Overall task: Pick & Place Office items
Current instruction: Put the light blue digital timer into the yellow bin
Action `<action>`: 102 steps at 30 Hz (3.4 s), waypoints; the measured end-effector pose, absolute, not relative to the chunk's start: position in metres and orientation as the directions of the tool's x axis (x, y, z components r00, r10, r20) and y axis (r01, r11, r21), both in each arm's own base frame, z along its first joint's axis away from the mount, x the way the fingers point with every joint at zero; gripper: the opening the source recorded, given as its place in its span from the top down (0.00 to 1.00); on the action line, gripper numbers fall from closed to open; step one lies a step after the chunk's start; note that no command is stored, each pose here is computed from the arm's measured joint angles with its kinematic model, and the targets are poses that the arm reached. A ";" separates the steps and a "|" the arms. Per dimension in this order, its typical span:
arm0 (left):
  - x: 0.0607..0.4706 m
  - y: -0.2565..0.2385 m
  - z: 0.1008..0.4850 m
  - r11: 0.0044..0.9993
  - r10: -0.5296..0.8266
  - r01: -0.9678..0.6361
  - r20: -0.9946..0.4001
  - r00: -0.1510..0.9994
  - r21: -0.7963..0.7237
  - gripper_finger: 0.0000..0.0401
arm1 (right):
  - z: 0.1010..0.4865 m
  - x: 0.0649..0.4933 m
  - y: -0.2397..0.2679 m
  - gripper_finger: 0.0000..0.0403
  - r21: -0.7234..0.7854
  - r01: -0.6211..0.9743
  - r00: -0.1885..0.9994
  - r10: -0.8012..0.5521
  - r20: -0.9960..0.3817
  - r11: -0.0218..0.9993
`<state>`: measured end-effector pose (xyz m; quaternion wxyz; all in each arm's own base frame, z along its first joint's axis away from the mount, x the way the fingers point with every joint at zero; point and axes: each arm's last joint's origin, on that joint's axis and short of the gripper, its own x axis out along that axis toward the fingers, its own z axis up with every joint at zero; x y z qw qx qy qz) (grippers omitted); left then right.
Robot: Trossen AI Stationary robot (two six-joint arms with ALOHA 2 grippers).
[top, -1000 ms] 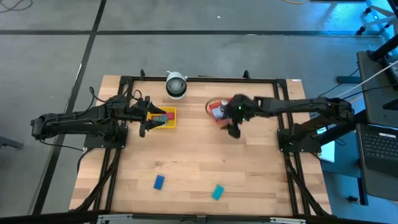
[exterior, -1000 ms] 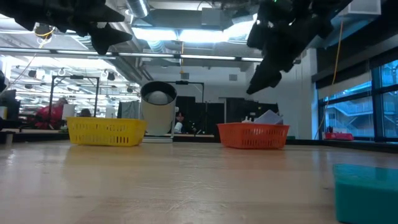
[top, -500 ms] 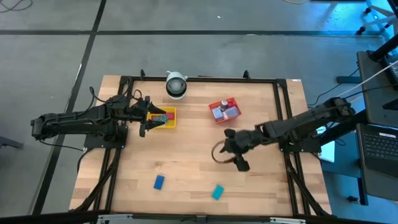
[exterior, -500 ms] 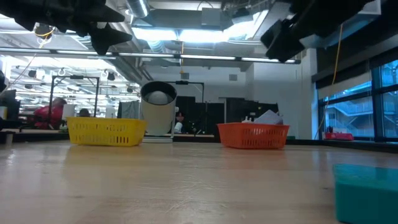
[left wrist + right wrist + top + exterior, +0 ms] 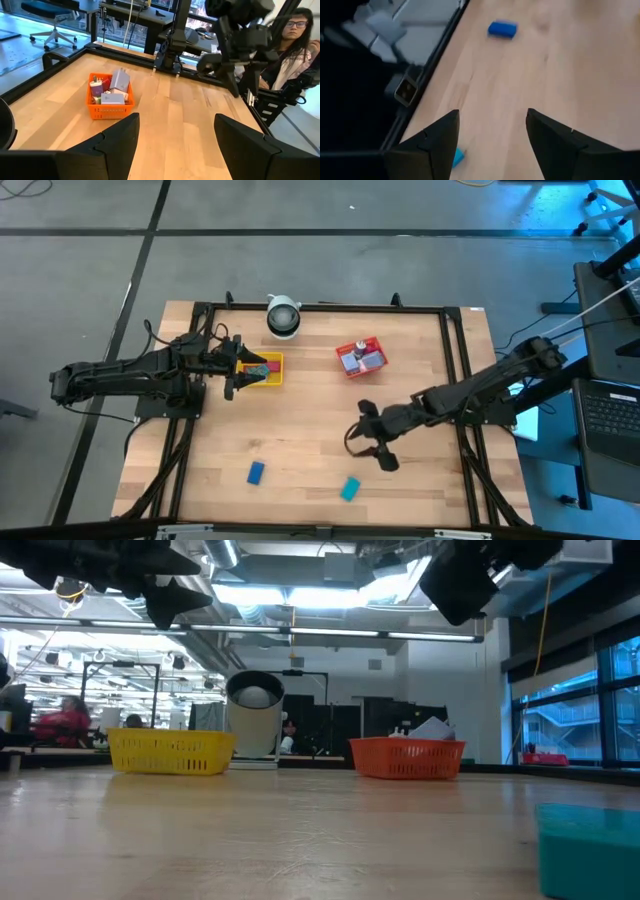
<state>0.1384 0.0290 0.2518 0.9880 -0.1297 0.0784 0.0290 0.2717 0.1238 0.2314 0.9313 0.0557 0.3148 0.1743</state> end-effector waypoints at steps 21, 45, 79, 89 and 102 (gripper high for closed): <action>0.137 0.028 0.247 0.962 0.014 -0.071 -0.212 0.977 -0.265 0.37 | 0.175 0.330 0.181 0.43 0.291 -0.413 0.299 0.431 -0.851 0.863; 0.137 0.027 0.246 0.934 -0.026 -0.054 -0.217 0.976 -0.353 0.37 | 0.143 0.323 0.226 0.43 -0.033 -0.525 0.348 0.179 -0.920 0.850; 0.138 0.020 0.243 0.928 -0.079 -0.019 -0.247 0.966 -0.373 0.37 | 0.193 0.314 0.265 0.43 0.178 -0.390 0.238 0.286 -0.928 0.903; 0.137 0.020 0.241 0.925 -0.080 -0.027 -0.265 0.961 -0.378 0.37 | 0.192 0.301 0.283 0.43 0.197 -0.341 0.252 0.292 -0.923 0.919; 0.137 0.019 0.241 0.921 -0.083 -0.028 -0.265 0.961 -0.388 0.37 | 0.162 0.302 0.297 0.43 0.193 -0.337 0.230 0.280 -0.932 0.921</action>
